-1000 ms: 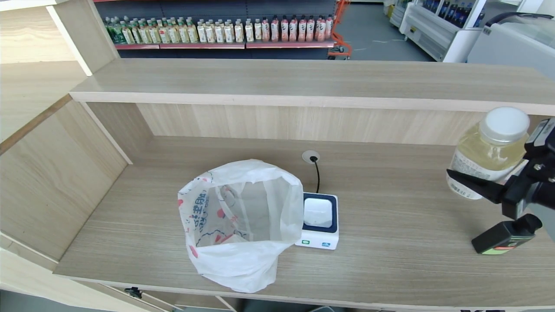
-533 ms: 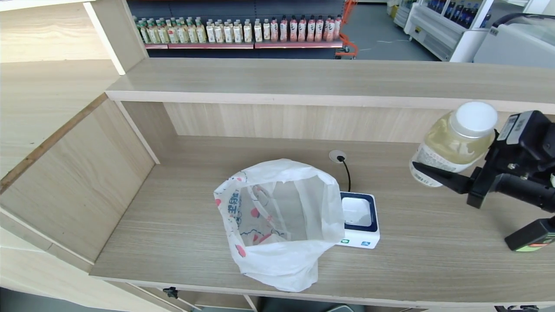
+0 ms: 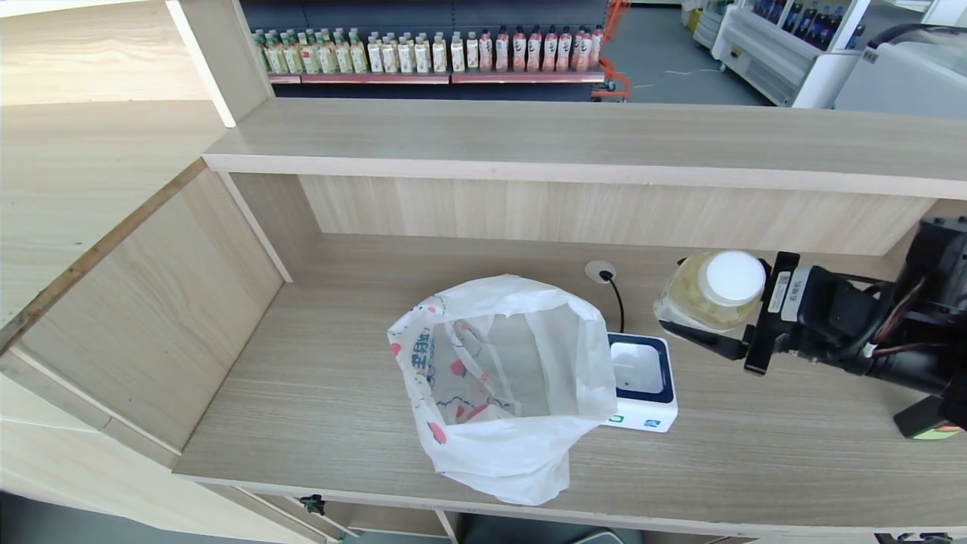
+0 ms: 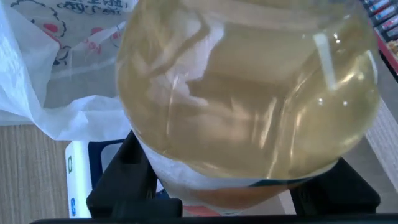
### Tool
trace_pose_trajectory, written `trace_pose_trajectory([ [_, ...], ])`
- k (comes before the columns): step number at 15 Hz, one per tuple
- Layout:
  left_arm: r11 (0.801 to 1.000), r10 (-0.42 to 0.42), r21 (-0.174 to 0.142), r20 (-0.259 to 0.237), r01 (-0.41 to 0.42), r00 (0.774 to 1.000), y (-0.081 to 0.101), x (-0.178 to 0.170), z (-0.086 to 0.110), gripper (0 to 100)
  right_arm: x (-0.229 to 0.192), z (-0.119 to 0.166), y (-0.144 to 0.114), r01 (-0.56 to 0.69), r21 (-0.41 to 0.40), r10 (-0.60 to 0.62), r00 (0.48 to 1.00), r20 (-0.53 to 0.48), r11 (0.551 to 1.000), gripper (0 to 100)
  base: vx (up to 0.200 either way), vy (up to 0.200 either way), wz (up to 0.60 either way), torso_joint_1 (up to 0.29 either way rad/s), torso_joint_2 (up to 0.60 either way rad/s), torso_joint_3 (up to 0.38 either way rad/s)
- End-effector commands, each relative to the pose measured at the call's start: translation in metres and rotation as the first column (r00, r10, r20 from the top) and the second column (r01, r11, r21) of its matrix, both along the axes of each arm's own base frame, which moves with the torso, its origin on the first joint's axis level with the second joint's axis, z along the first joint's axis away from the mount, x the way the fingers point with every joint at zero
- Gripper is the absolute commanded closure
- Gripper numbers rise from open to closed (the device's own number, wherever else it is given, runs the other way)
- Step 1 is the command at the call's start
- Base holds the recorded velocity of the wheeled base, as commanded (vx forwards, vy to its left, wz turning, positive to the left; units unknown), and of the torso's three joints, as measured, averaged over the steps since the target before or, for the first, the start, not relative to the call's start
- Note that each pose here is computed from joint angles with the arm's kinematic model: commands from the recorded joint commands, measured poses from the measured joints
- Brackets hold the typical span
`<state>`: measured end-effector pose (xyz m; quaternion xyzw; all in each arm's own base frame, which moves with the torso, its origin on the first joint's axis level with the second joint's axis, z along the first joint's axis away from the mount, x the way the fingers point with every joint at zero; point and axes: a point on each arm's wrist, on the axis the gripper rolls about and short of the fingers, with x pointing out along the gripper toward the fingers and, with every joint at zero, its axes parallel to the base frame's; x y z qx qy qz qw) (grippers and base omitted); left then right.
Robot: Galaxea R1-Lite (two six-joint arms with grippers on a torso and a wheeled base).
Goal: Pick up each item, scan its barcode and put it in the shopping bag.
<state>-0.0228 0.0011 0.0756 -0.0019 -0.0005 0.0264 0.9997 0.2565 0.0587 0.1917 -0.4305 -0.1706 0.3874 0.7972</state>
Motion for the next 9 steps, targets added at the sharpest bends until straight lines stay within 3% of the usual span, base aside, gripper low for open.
trace_pose_trajectory([
  [1,1.0,0.001,-0.001,-0.001,-0.001,1.0,0.0,0.0,0.0,0,0.009,-0.013,0.002,-0.018,-0.015,0.018,0.999,-0.031,1.0,100,0.0,0.0,0.0,0.0,0.0,0.0],
  [9,1.0,0.001,-0.002,0.001,-0.001,1.0,0.0,0.0,0.0,0,0.022,-0.055,0.005,-0.072,-0.026,0.072,0.997,0.007,0.997,100,0.0,0.0,0.0,0.0,0.0,0.0],
])
